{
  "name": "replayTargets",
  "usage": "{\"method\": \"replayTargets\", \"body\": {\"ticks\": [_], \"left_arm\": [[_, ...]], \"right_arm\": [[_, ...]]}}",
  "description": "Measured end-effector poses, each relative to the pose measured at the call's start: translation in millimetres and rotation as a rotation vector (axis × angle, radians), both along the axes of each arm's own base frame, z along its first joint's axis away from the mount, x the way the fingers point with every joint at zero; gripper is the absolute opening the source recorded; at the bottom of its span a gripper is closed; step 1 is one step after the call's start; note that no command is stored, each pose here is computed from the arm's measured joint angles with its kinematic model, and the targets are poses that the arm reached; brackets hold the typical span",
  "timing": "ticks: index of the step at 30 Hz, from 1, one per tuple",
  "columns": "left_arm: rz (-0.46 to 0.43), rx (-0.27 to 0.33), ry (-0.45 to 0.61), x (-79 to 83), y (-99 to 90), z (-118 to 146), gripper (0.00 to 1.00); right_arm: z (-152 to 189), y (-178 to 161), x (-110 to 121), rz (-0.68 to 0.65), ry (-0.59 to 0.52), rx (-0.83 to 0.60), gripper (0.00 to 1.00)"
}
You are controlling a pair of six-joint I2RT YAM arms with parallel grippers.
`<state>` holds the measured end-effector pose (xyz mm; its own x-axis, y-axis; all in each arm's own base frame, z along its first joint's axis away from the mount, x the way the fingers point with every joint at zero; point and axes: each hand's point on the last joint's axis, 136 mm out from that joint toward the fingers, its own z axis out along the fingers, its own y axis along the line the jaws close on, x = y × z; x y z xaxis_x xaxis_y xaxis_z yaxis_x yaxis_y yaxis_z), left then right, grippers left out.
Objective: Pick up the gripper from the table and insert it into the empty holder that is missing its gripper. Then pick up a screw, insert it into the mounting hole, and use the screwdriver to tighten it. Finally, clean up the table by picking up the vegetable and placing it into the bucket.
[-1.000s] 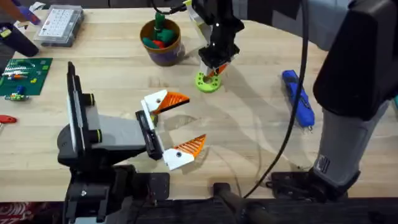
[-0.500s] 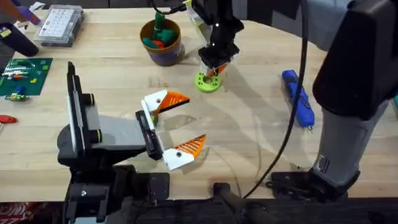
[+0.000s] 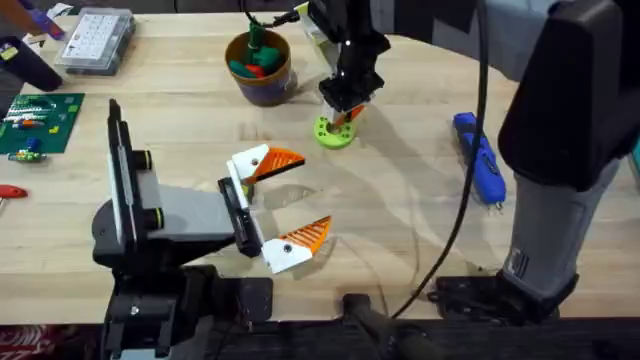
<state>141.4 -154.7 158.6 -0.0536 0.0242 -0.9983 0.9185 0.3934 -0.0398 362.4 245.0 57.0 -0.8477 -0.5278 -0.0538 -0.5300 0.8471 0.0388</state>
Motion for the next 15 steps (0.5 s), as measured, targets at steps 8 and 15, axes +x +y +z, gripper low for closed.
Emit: {"method": "replayTargets", "body": {"ticks": [8,15], "left_arm": [[0.0,0.0,0.0,0.0,0.0,0.0,0.986],[0.0,0.0,0.0,0.0,0.0,0.0,0.986]], "right_arm": [[0.0,0.6,1.0,0.0,-0.004,0.002,0.008],[-0.1,0.6,1.0,0.0,-0.004,0.002,0.004]]}}
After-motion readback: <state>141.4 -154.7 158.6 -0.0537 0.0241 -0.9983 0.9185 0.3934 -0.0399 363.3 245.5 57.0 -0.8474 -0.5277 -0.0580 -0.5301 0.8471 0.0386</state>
